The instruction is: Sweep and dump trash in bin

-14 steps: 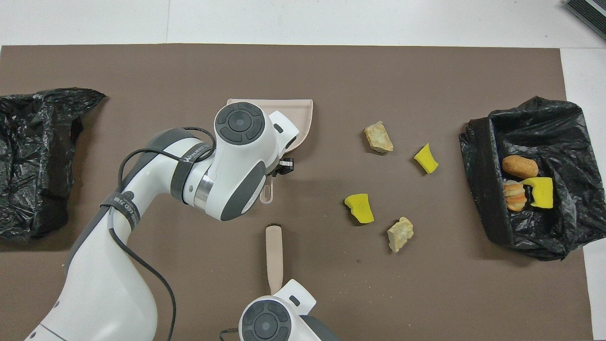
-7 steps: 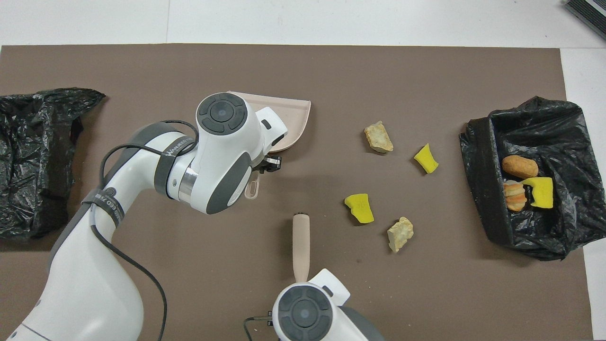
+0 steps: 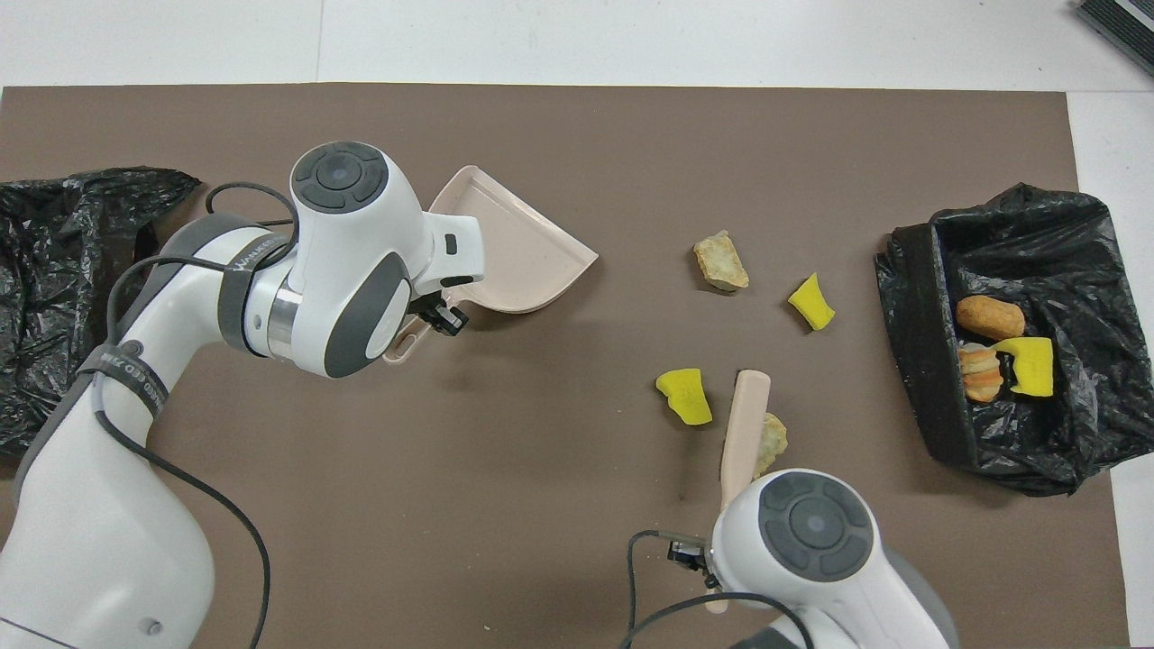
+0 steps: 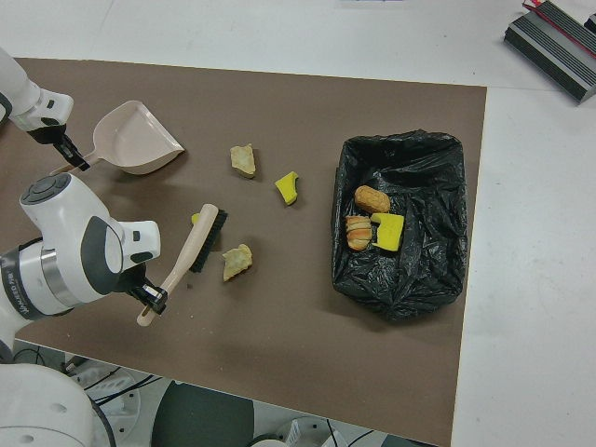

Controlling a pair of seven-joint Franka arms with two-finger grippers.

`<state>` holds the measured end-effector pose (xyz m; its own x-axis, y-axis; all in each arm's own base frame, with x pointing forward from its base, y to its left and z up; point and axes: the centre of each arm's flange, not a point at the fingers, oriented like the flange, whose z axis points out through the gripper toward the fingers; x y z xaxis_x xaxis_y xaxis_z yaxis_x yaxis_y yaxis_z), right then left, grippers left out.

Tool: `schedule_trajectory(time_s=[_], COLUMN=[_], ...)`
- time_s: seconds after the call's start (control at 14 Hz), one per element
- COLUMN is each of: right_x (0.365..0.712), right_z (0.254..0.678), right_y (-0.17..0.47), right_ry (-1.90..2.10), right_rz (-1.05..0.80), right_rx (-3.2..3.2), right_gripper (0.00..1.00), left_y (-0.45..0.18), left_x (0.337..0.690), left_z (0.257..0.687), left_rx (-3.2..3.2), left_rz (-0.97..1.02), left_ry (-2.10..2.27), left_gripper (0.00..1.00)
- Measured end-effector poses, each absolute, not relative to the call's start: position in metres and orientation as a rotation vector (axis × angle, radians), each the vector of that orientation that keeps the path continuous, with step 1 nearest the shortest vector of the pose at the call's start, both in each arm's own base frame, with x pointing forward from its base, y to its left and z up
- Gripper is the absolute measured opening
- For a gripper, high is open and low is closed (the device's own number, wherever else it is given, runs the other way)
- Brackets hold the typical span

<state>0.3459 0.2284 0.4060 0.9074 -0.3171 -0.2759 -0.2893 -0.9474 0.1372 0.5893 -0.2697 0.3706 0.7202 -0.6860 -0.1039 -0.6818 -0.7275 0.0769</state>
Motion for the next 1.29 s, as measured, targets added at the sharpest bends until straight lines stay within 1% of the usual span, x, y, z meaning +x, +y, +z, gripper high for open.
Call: schedule_trajectory(time_s=[0.22, 0.36, 0.57, 0.79, 1.0, 1.29], right_x=[0.358, 0.353, 0.347, 0.354, 0.377, 0.429], right_z=[0.394, 0.38, 0.362, 0.357, 0.346, 0.342], right_y=[0.193, 0.182, 0.182, 0.188, 0.21, 0.244], right_ry=[-0.651, -0.733, -0.753, -0.78, -0.784, -0.803], right_rz=[-0.51, -0.544, -0.565, -0.554, -0.551, -0.574], right_rx=[2.914, 2.862, 2.828, 2.873, 2.912, 2.956], right_gripper=[0.26, 0.26, 0.26, 0.26, 0.26, 0.26], left_y=[-0.252, -0.237, -0.231, -0.245, -0.277, -0.321], left_x=[0.594, 0.598, 0.599, 0.594, 0.575, 0.527], left_z=[0.372, 0.372, 0.373, 0.374, 0.377, 0.375], left_rx=[2.743, 2.652, 2.477, 2.29, 2.214, 2.208], left_rz=[-0.211, -0.223, -0.236, -0.261, -0.306, -0.342], left_ry=[-1.416, -1.554, -1.833, -2.125, -2.308, -2.407], left_gripper=[0.31, 0.31, 0.31, 0.31, 0.31, 0.31])
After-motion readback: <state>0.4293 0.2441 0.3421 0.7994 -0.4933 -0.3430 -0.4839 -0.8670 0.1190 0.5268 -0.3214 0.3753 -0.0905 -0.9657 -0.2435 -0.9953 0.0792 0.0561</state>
